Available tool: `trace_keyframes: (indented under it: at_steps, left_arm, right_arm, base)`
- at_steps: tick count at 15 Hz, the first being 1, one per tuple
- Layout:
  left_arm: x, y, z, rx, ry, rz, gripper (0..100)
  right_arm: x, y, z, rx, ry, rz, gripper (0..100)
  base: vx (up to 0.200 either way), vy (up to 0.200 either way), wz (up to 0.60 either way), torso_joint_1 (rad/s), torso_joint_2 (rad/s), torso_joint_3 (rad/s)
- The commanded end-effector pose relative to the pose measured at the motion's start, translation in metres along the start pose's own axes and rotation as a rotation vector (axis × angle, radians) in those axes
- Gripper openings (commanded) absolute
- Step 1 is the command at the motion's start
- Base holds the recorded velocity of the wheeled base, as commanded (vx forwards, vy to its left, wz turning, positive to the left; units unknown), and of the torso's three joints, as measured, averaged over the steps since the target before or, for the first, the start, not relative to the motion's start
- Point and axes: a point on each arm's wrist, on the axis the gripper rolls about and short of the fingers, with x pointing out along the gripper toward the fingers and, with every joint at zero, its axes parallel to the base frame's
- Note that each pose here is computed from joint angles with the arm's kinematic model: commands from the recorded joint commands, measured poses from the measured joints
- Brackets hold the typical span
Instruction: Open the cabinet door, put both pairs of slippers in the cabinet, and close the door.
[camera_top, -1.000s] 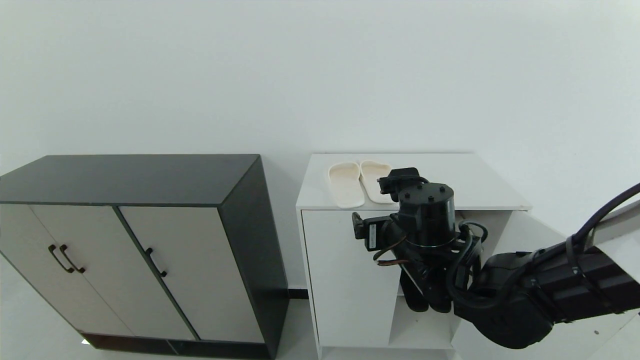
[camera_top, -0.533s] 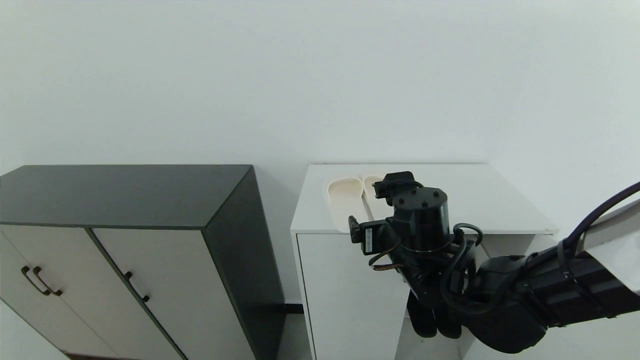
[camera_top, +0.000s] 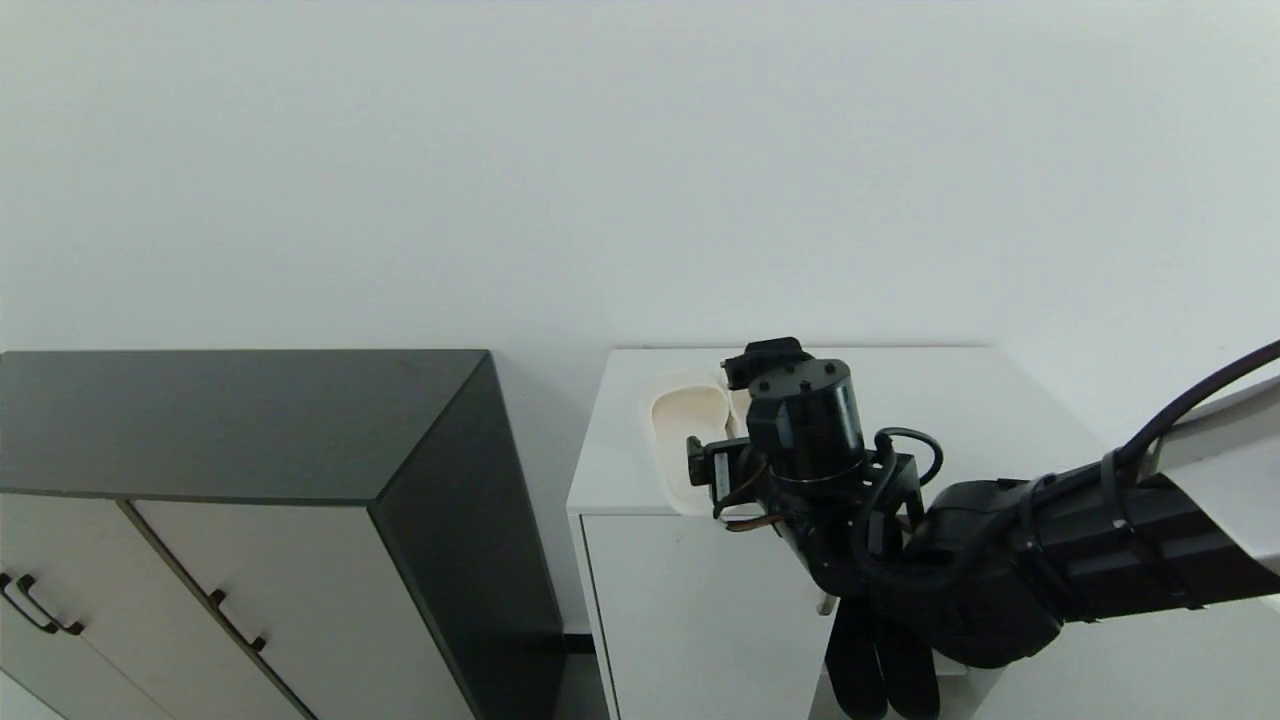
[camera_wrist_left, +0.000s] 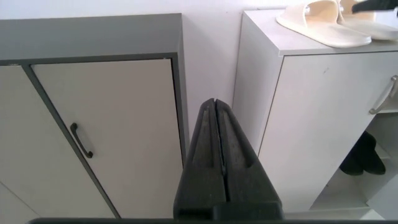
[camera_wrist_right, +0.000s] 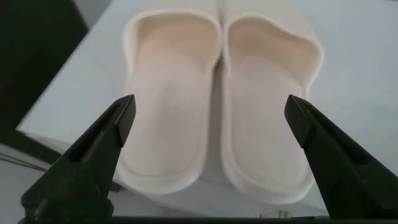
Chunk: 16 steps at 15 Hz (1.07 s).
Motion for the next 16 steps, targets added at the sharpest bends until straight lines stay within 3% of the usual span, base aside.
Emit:
trace_keyframes:
  at_steps: [1,4,9,16]
  left_arm:
    - [0.000,0.000,0.000,-0.001,0.001,0.000,0]
    - [0.000,0.000,0.000,-0.001,0.001,0.000,0]
    - [0.000,0.000,0.000,-0.001,0.001,0.000,0]
    - [0.000,0.000,0.000,-0.001,0.002,0.000,0]
  right_arm:
    - [0.010,0.003,0.013,0.030,0.016,-0.012,100]
    - [0.027,0.005,0.017,0.092,0.070,-0.012,100]
    - [0.070,0.003,-0.006,0.092,0.089,-0.064,100]
    - [0.106,-0.004,-0.007,0.089,0.015,-0.082,100]
  base:
    - [0.000,0.000,0.00,0.000,0.00,0.000]
    - [0.000,0.000,0.00,0.000,0.00,0.000]
    - [0.000,0.000,0.00,0.000,0.00,0.000]
    - [0.000,0.000,0.00,0.000,0.00,0.000]
